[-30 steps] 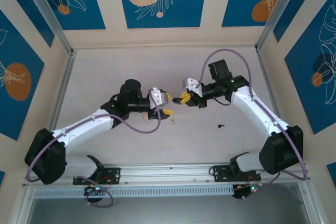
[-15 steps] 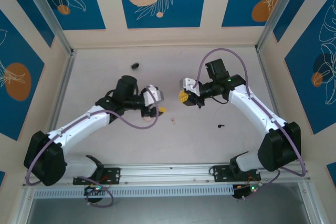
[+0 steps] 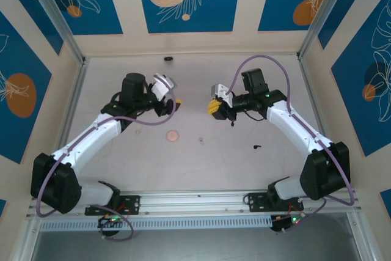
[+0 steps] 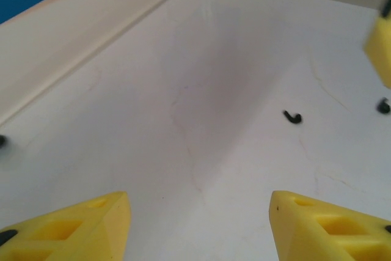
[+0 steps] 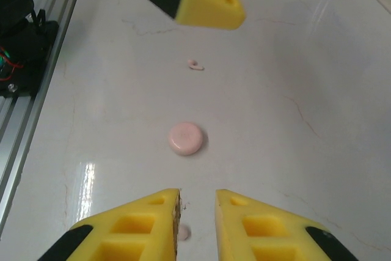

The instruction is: Insert the wireless bluetooth earbuds into the charging case

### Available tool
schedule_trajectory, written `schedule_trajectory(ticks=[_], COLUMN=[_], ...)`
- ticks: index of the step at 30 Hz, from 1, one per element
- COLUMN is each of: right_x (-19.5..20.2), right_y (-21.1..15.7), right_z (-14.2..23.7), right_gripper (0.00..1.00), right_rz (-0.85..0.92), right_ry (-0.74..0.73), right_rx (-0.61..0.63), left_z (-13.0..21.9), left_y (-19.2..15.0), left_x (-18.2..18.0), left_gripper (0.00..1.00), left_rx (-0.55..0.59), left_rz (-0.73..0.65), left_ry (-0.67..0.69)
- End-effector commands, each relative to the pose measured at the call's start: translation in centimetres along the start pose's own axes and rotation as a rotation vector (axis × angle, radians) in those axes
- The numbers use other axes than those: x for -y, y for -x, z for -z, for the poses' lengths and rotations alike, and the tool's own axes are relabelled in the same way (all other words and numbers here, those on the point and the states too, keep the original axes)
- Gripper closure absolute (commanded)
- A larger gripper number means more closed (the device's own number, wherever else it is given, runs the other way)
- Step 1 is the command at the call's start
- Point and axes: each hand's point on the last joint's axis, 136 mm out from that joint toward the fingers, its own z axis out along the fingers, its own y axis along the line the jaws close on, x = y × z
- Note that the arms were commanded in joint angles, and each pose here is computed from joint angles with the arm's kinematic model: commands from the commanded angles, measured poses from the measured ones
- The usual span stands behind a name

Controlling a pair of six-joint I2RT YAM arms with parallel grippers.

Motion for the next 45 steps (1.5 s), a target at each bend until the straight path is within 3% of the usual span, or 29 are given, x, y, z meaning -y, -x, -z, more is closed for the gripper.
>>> schedule_trajectory(ticks=[1, 7, 12, 17, 26, 32, 36, 40, 43, 45], right_x=[-0.2, 1.0, 2.7, 3.5, 3.3, 3.6, 3.8, 3.9, 3.8, 3.8], right_y=[0.8, 1.2, 0.8, -0.6, -2.0, -2.7, -2.8, -2.7, -2.6, -2.6], right_z=[0.5, 1.4, 2.1, 2.2, 1.6, 1.6, 1.8, 2.1, 2.2, 2.3], right_gripper=[0.77, 0.74, 0.73, 0.72, 0.71, 0.71, 0.71, 0.71, 0.71, 0.71], right_rz=[-0.058, -0.188, -0.364, -0.483, -0.528, -0.55, -0.548, -0.544, -0.54, -0.541], right_ry=[-0.007, -0.056, -0.125, -0.158, -0.142, -0.147, -0.147, -0.154, -0.156, -0.157], right_rx=[0.047, 0.11, 0.145, 0.149, 0.151, 0.143, 0.143, 0.141, 0.145, 0.147], left_z=[0.5, 0.2, -2.7, -7.9, -18.5, -21.7, -21.7, -20.9, -20.1, -19.3], left_y=[0.3, -0.4, -1.1, -2.5, -8.4, -12.6, -15.8, -18.1, -18.9, -18.6], left_x=[-3.4, -8.7, -11.8, -14.3, -17.1, -16.6, -16.1, -15.1, -14.2, -13.8], left_gripper=[0.38, 0.34, 0.34, 0.33, 0.27, 0.28, 0.36, 0.54, 0.66, 0.68], left_rx=[-0.034, -0.117, -0.199, -0.303, -0.482, -0.565, -0.662, -0.745, -0.759, -0.746], left_rz=[0.135, 0.307, 0.407, 0.499, 0.59, 0.608, 0.579, 0.566, 0.569, 0.569], left_ry=[0.128, 0.324, 0.384, 0.382, 0.363, 0.345, 0.357, 0.345, 0.33, 0.327])
